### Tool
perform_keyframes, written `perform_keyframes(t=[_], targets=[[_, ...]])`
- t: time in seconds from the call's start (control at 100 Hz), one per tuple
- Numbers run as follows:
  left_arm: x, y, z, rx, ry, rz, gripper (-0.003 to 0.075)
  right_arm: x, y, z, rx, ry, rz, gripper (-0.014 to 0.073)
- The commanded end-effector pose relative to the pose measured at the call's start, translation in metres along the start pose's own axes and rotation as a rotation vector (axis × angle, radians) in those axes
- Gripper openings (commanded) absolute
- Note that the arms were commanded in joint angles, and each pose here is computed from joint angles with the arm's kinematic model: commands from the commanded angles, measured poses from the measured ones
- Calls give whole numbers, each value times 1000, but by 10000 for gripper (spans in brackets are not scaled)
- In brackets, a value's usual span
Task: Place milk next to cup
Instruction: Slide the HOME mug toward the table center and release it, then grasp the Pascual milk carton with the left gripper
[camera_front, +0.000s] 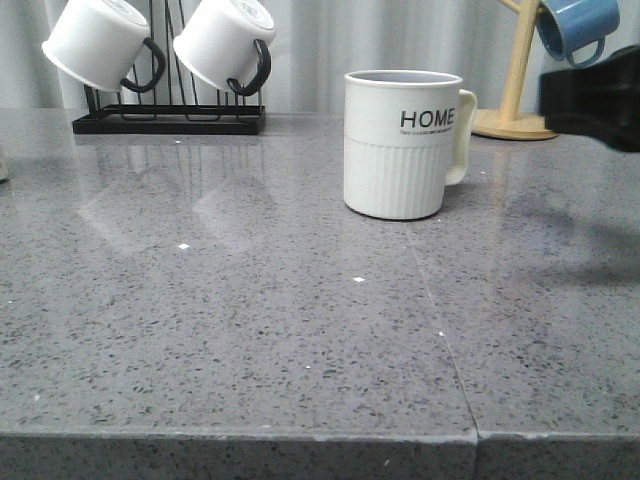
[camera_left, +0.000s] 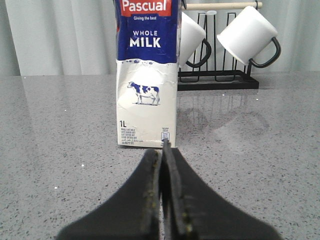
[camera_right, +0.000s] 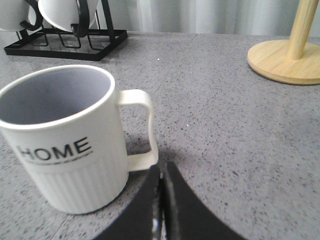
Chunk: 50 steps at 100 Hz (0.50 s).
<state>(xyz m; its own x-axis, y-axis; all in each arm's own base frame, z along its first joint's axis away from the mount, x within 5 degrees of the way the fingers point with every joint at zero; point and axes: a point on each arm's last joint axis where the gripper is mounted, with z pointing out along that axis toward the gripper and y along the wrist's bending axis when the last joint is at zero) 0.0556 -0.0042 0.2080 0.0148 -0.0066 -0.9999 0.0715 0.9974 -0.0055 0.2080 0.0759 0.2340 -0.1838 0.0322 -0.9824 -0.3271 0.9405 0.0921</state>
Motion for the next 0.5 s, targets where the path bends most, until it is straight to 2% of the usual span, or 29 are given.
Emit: perform_keyframes(t=[0.0,0.26,0.49], targets=[[10,0,0,3,-49,-6,-20,-22,2,-15,-12,-83,-16,-70],[10,0,0,3,-49,-6,-20,-36,4,-64,-14,-60,-51,-66],[10,0,0,3,-49,-6,-20,-32,3,-112,-12,-124,-52,-66]])
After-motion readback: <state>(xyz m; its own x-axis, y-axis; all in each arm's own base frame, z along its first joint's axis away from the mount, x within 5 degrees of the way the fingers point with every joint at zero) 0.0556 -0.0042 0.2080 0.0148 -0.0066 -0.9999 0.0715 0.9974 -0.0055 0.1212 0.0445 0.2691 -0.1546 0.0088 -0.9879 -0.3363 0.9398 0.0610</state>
